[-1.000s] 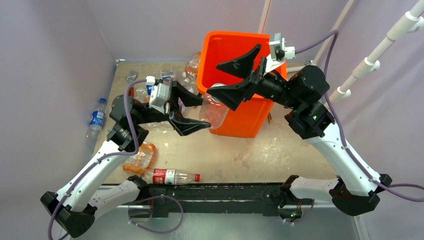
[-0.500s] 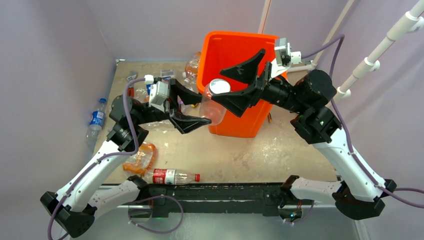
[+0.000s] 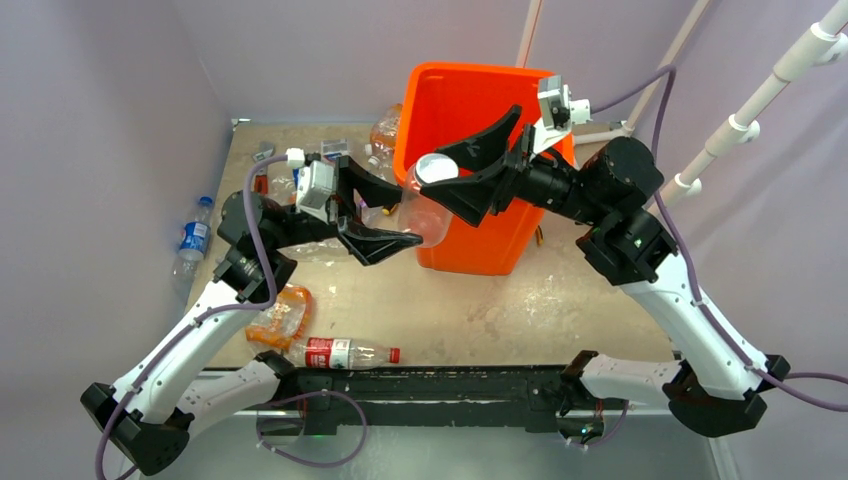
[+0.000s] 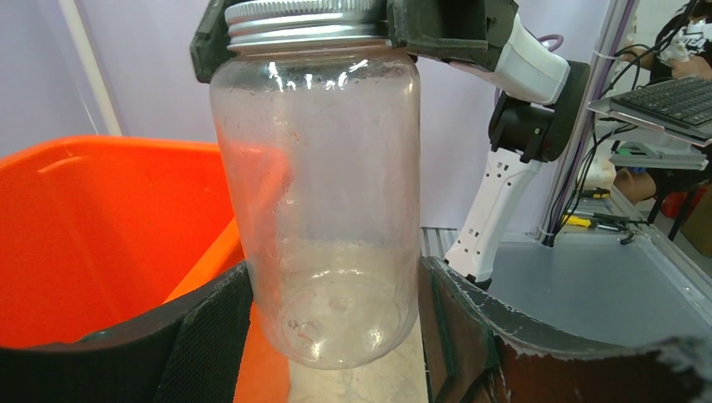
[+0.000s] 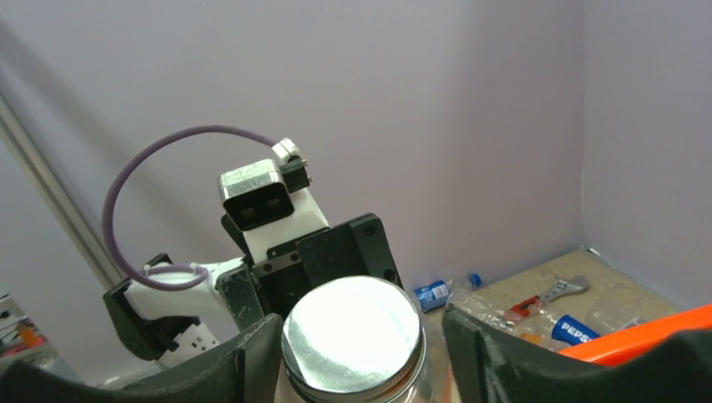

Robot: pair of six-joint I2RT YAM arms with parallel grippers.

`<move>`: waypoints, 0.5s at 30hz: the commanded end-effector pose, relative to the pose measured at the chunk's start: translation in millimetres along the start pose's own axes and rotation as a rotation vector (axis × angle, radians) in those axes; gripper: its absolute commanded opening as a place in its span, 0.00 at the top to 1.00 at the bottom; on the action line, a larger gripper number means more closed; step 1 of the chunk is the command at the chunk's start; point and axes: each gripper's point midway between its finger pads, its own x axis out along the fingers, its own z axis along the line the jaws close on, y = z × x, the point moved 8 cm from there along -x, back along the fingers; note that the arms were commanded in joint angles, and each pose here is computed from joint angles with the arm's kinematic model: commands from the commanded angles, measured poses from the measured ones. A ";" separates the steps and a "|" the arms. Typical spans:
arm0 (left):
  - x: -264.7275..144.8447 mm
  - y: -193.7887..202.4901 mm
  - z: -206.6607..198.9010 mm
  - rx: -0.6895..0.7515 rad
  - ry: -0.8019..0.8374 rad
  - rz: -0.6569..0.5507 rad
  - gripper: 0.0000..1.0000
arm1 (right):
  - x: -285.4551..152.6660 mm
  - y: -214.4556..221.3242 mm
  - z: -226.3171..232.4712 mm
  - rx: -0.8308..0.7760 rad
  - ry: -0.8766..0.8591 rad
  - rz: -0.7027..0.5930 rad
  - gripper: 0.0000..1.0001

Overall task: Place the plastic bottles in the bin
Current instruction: Place the plastic bottle in the trash bin.

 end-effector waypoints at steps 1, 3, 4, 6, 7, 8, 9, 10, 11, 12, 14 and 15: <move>-0.3 -16.2 -6.0 0.051 0.015 -0.051 1.00 | -0.1 -12.0 5.9 -0.007 -0.015 -0.050 0.34; -0.5 -16.7 -6.3 0.052 0.014 -0.052 1.00 | -0.3 -11.8 6.3 -0.005 -0.020 -0.058 0.44; -0.3 -17.0 -6.6 0.051 0.014 -0.053 1.00 | -0.3 -11.4 6.1 -0.005 -0.020 -0.062 0.50; -0.3 -16.8 -5.8 0.051 0.009 -0.054 1.00 | -1.0 -12.5 7.2 -0.005 -0.025 -0.077 0.62; -0.1 -17.2 -5.5 0.050 0.004 -0.057 1.00 | -1.7 -12.7 7.8 -0.005 -0.028 -0.084 0.66; -0.3 -17.1 -5.0 0.051 0.000 -0.057 0.97 | -2.5 -12.5 8.1 -0.005 -0.030 -0.087 0.70; -0.4 -17.1 -5.1 0.052 -0.001 -0.058 0.92 | -2.8 -12.0 8.3 -0.003 -0.029 -0.086 0.74; -0.6 -17.6 -5.3 0.054 -0.001 -0.060 0.87 | -3.4 -11.5 8.6 -0.003 -0.030 -0.086 0.77; -0.7 -17.8 -5.2 0.054 -0.003 -0.061 0.81 | -4.0 -11.3 8.5 -0.002 -0.027 -0.087 0.80; -0.9 -18.6 -5.9 0.056 -0.003 -0.064 0.72 | -4.8 -10.7 8.7 0.000 -0.025 -0.087 0.82; -1.5 -20.4 -6.2 0.057 -0.015 -0.072 0.49 | -6.9 -14.6 10.8 -0.009 -0.030 -0.120 0.87; -2.3 -22.2 -6.2 0.059 -0.029 -0.081 0.40 | -9.0 -15.7 12.5 -0.012 -0.035 -0.132 0.90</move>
